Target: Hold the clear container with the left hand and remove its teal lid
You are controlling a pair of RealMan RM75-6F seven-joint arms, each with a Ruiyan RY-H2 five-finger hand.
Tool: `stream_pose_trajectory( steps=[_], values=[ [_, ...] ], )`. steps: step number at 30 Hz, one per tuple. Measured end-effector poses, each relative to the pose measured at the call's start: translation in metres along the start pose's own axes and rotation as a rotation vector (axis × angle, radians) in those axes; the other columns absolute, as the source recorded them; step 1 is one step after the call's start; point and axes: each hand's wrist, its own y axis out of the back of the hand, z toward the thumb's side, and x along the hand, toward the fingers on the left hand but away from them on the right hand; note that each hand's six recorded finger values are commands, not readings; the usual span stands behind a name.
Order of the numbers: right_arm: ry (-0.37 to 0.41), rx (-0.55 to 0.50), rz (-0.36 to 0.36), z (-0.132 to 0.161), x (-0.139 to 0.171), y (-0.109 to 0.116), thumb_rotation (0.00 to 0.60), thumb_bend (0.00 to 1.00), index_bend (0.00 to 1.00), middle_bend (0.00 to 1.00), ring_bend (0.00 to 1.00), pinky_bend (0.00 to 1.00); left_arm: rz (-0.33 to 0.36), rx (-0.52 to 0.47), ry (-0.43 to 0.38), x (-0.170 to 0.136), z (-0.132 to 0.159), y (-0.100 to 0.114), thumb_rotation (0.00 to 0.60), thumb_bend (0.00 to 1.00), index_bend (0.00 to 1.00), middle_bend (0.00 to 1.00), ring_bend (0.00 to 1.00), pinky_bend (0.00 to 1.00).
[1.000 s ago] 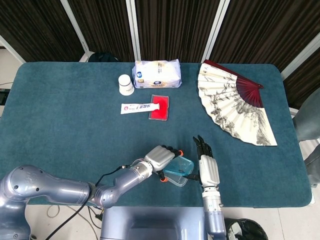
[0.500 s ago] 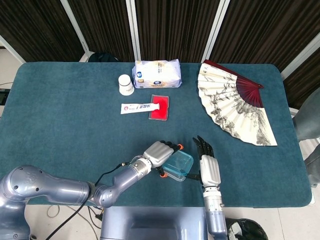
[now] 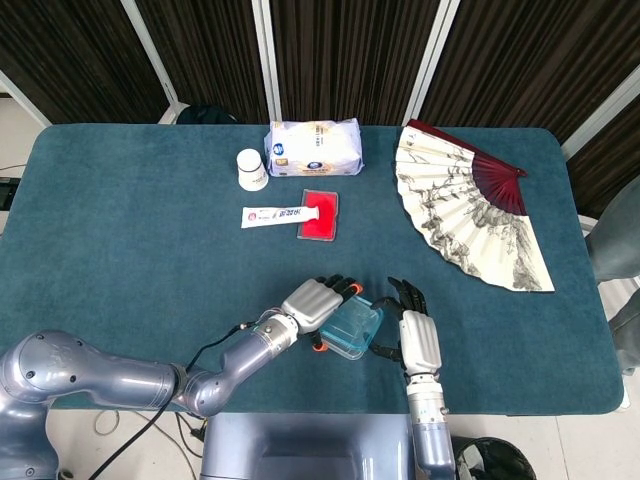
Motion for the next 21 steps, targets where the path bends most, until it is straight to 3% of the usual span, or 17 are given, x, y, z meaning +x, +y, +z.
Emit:
stream_pose_trajectory(
  steps=[7,21],
  values=[
    [-0.001,0.002,0.001,0.002,-0.001,0.000,0.600,0.58,0.53,0.14,0.00,0.00,0.023,-0.003,-0.003,-0.002,-0.001,0.006,0.600,0.00,0.00,0.00,0.00,0.18],
    [-0.006,0.018,-0.016,-0.002,-0.003,0.007,0.600,0.59,0.57,0.14,0.00,0.00,0.068,-0.003,-0.005,-0.021,-0.015,0.019,0.600,0.00,0.00,0.00,0.00,0.18]
  ],
)
